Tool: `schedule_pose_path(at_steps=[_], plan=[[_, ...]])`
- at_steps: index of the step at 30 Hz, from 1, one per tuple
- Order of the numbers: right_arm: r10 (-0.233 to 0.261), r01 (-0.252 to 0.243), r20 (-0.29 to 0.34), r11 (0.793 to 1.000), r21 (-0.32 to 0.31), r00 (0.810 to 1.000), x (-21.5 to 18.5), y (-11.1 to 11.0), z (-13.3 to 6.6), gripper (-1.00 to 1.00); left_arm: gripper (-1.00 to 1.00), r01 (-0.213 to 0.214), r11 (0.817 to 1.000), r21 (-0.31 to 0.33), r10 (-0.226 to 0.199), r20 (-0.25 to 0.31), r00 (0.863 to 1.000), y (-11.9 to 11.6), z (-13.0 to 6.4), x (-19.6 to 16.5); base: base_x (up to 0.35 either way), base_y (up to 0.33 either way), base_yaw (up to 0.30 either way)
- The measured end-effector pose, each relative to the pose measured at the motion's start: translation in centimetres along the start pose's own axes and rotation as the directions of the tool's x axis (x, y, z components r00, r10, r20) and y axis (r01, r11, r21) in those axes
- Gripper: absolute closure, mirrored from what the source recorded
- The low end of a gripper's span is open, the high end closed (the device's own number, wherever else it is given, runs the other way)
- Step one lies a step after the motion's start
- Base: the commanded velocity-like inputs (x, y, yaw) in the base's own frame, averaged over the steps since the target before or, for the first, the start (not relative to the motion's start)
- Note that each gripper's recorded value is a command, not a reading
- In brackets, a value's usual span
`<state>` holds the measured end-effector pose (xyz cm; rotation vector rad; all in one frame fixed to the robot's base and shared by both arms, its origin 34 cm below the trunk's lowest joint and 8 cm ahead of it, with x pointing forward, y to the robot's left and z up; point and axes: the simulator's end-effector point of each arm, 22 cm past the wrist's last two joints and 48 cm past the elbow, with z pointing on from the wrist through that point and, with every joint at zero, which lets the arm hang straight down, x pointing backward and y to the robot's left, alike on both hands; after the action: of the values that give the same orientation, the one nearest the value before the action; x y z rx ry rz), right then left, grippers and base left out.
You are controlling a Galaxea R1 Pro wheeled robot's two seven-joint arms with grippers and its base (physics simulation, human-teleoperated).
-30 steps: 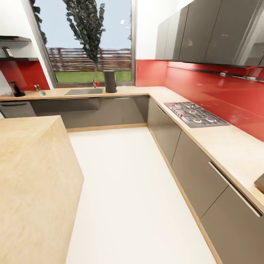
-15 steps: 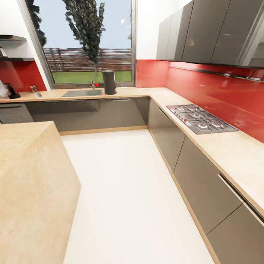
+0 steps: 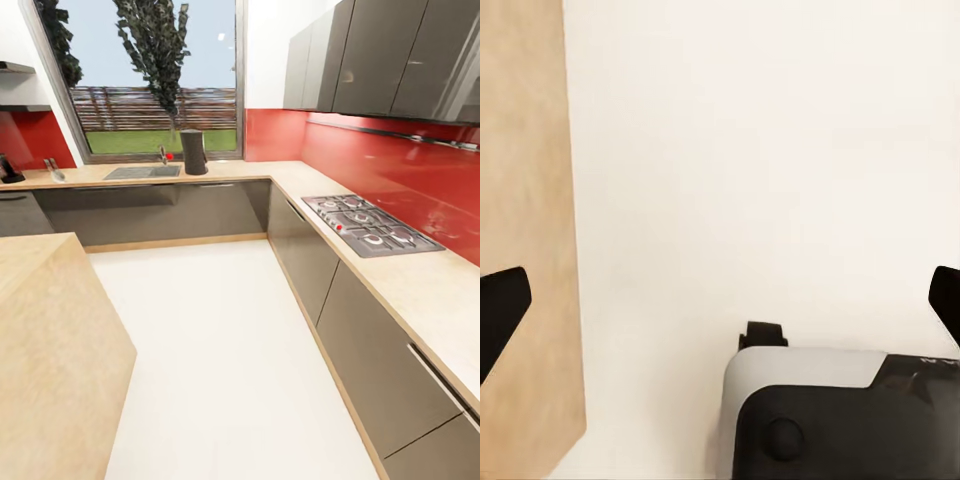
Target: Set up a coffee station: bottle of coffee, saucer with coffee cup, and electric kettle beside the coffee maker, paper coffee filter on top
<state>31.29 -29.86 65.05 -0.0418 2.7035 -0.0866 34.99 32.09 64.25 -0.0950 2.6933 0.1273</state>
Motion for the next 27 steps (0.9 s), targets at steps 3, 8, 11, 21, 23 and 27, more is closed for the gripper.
schedule_pose_path(at_steps=[3, 8, 11, 21, 23, 27], plan=[[0.002, -0.002, 0.001, 1.000, -0.001, 1.000, -0.02, 0.07, 0.00, -1.00, -1.00, 0.000, 1.000, 0.000, 0.000, -0.001, 1.000, 0.01, -0.02, 0.07, 0.338, -0.002, 0.007], [0.003, -0.003, 0.002, 1.000, 0.000, 1.000, -0.06, 0.10, 0.00, -1.00, -1.00, -0.001, 1.000, 0.000, 0.001, -0.003, 1.000, 0.00, -0.04, 0.18, 0.339, -0.003, 0.176], [0.003, -0.003, 0.003, 1.000, 0.000, 1.000, -0.10, 0.10, 0.00, -1.00, -1.00, -0.002, 1.000, 0.001, 0.002, -0.003, 1.000, -0.02, -0.04, 0.20, 0.330, -0.103, 0.262], [-0.001, 0.000, 0.009, 1.000, 0.003, 1.000, -0.31, -0.18, 0.01, -1.00, -1.00, -0.002, 1.000, 0.001, 0.002, -0.003, 1.000, -0.02, -0.04, 0.19, 0.310, -0.165, 0.132], [-0.007, 0.007, 0.007, 1.000, 0.008, 1.000, -0.23, -0.67, 0.00, -1.00, -1.00, -0.003, 1.000, 0.001, 0.003, -0.003, 1.000, -0.03, -0.04, 0.19, 0.333, -0.041, 0.003], [-0.011, 0.011, 0.005, 1.000, 0.009, 1.000, -0.15, -0.80, 0.01, -1.00, -1.00, -0.003, 1.000, 0.001, 0.003, -0.003, 1.000, -0.02, -0.04, 0.19, 0.337, -0.010, 0.001]])
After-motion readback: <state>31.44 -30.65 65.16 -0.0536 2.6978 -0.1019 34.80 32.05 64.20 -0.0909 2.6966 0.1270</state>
